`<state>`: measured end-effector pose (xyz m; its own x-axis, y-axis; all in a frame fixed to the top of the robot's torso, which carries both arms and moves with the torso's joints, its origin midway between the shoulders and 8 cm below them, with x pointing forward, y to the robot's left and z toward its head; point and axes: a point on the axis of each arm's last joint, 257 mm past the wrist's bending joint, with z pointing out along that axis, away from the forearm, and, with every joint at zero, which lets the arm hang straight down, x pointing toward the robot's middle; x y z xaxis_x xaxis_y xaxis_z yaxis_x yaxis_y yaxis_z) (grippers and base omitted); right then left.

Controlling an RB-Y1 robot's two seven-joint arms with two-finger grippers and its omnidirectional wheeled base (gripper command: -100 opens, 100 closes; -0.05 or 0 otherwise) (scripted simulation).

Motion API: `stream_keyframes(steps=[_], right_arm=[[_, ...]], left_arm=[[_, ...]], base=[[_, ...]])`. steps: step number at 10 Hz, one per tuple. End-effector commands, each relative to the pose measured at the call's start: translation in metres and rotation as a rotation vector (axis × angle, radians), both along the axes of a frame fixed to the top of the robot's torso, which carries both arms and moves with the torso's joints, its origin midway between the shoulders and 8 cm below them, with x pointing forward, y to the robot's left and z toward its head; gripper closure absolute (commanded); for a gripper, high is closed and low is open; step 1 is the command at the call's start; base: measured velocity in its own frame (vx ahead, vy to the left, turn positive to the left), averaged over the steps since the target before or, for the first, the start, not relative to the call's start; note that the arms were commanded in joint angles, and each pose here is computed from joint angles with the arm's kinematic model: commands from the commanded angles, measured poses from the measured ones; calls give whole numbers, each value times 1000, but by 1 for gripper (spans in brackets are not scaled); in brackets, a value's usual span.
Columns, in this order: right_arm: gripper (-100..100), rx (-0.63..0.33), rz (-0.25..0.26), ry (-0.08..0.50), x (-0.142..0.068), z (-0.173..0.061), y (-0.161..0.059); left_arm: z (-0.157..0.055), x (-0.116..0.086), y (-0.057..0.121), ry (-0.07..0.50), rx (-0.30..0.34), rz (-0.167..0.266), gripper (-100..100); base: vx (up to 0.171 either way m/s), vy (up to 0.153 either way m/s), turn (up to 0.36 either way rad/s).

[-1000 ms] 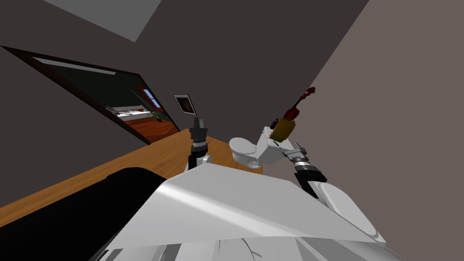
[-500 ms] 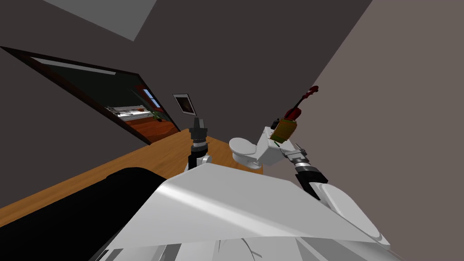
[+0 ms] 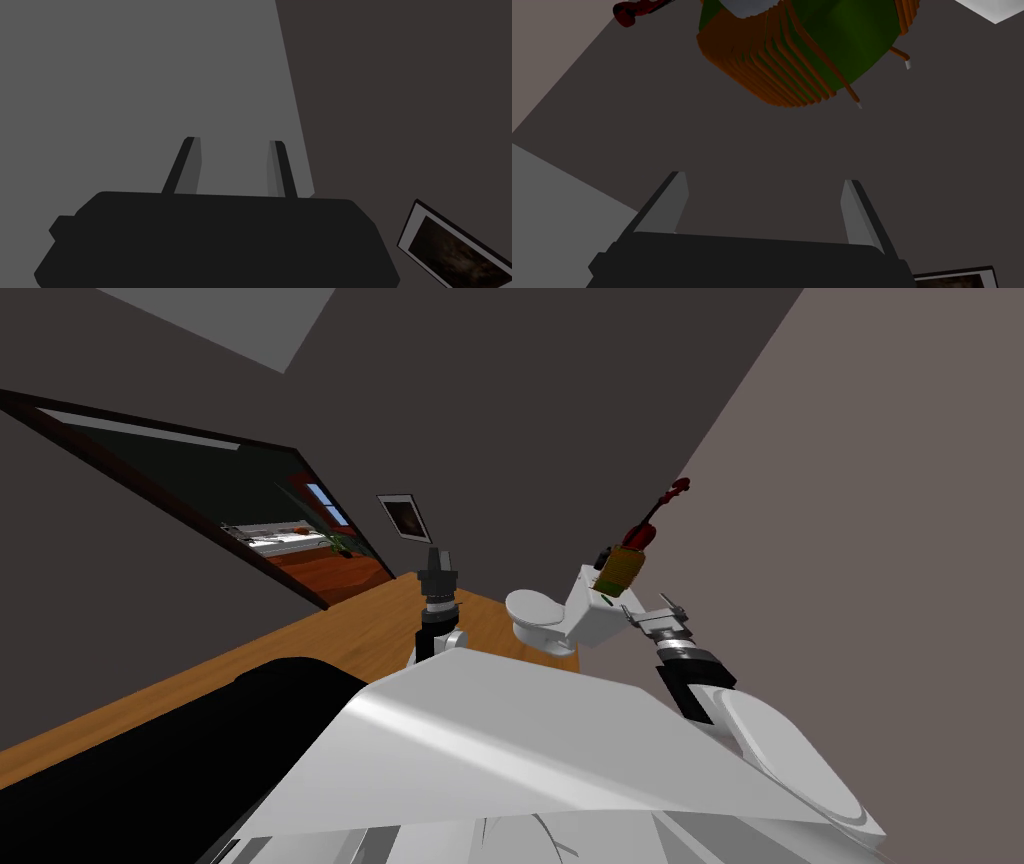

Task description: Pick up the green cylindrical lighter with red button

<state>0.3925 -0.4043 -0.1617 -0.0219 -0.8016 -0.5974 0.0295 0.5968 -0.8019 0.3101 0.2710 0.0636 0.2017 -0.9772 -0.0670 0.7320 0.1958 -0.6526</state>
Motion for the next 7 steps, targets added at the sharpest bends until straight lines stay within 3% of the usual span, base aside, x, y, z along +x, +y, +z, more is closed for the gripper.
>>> stream_keyframes(steps=[1,2,6,7], right_arm=[[-100,0,0,0,0,0,0],[100,-1,0,-2,0,1,0],[100,-1,0,-2,0,1,0],[0,-1,0,-2,0,1,0]], left_arm=[[0,0,0,0,0,0,0],[0,0,0,0,0,0,0],[0,0,0,0,0,0,0],[0,0,0,0,0,0,0]], base=[[-20,5,-6],[0,0,0],[0,0,0],[0,0,0]])
